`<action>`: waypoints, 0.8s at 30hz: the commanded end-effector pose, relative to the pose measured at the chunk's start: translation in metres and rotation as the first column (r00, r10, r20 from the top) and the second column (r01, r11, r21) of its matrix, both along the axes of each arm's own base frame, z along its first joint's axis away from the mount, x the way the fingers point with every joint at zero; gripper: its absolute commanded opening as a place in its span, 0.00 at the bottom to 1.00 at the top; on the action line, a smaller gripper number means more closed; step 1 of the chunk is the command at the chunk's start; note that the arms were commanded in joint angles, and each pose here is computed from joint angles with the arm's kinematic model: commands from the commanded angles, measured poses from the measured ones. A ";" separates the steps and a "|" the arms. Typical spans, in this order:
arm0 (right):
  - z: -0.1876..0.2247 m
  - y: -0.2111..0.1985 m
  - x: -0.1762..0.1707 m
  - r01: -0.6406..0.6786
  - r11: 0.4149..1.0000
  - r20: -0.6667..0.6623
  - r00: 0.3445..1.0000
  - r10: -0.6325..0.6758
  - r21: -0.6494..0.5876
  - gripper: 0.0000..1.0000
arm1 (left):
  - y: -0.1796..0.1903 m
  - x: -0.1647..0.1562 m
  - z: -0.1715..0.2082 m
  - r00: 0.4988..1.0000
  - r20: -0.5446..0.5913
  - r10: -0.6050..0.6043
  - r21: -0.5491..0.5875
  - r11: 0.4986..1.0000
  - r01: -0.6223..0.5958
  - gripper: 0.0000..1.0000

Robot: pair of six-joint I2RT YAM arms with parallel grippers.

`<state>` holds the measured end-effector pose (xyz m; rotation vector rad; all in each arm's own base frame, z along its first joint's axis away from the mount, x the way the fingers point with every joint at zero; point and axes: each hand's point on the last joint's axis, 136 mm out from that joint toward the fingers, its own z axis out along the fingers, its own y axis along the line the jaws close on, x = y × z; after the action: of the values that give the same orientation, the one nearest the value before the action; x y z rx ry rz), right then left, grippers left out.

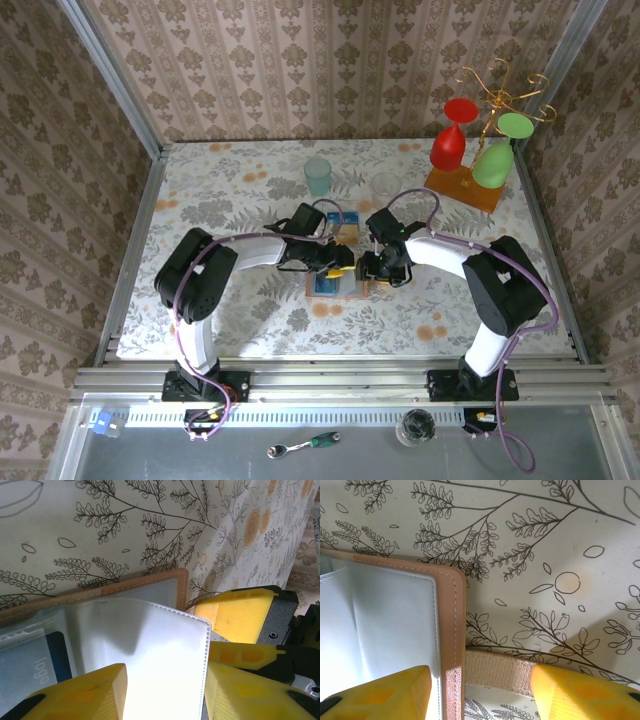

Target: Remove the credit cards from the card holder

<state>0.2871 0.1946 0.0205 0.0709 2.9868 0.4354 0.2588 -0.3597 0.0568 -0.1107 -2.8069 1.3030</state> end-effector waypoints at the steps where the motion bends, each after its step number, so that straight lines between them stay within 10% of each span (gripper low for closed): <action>1: -0.012 -0.018 -0.009 0.024 0.997 -0.030 0.999 -0.027 -0.072 0.56 | -0.002 0.001 0.003 1.000 -0.002 -0.001 0.003 1.000 0.001 0.43; 24: 0.033 -0.014 0.001 0.073 0.997 0.065 0.995 -0.075 0.030 0.51 | 0.018 0.009 0.015 0.999 0.031 0.042 0.012 0.999 -0.043 0.40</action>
<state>0.2892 0.1871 0.0455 0.1348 2.9122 0.4840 0.2680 -0.3501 0.0660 -0.0747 -2.8428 1.3077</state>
